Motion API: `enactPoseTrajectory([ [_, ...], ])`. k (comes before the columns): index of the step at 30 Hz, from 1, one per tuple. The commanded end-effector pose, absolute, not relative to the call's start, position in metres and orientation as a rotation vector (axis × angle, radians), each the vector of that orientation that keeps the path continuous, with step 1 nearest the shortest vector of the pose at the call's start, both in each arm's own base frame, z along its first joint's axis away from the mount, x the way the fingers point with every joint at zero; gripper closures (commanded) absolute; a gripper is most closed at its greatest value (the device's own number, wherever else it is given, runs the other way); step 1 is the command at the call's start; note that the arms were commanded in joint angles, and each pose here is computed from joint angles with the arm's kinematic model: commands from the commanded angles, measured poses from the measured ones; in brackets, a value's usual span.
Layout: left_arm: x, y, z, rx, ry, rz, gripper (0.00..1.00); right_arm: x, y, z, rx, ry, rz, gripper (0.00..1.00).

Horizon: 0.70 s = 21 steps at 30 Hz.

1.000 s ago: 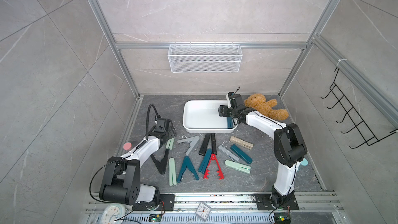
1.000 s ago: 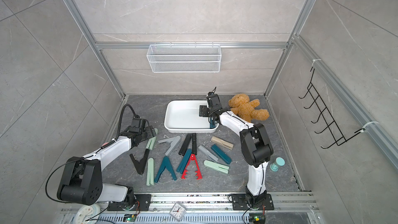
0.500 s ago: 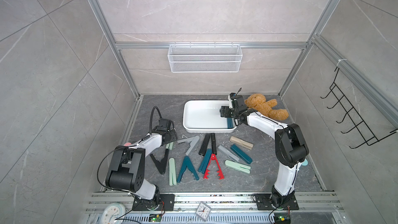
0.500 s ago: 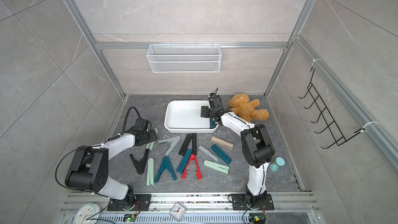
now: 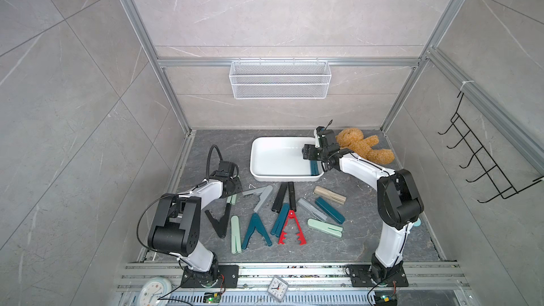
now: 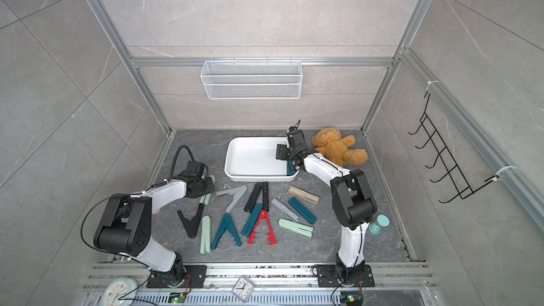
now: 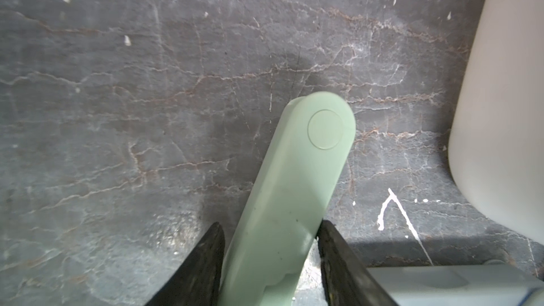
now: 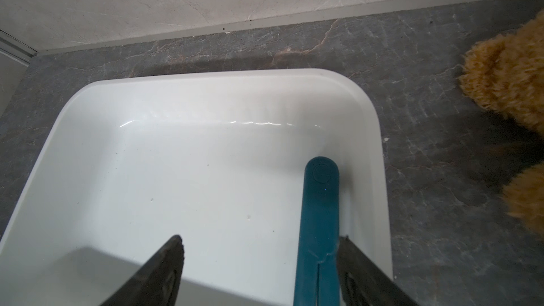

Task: Put the pruning pliers into the storage box
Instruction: Pick up the pruning pliers from the center of the board.

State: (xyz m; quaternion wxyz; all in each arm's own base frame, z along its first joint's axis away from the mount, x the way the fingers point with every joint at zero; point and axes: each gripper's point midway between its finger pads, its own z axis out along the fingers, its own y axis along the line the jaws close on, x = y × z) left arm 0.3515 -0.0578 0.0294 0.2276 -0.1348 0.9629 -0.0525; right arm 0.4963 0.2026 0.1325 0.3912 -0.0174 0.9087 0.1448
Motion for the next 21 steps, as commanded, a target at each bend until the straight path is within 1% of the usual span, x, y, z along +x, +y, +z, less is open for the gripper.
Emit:
enactPoseTrajectory([
  [1, 0.360, -0.062, 0.033, -0.343, 2.659, -0.173, 0.50, 0.495, 0.196, 0.148, -0.014, 2.274, 0.382, 0.18],
  [6, 0.364, -0.062, 0.031, -0.350, 2.657, -0.176, 0.58, 0.495, 0.192, 0.148, 0.001, 2.273, 0.380, 0.18],
  [10, 0.371, -0.063, 0.032, -0.355, 2.654, -0.181, 0.68, 0.494, 0.190, 0.145, 0.007, 2.280, 0.385, 0.18],
  [16, 0.380, -0.062, 0.030, -0.345, 2.651, -0.166, 0.79, 0.493, 0.188, 0.144, 0.010, 2.283, 0.391, 0.18],
  [18, 0.382, -0.060, 0.029, -0.335, 2.657, -0.149, 0.78, 0.493, 0.188, 0.144, 0.009, 2.285, 0.391, 0.18],
  [21, 0.383, -0.055, 0.026, -0.329, 2.668, -0.102, 0.72, 0.493, 0.187, 0.144, 0.012, 2.285, 0.391, 0.18],
])
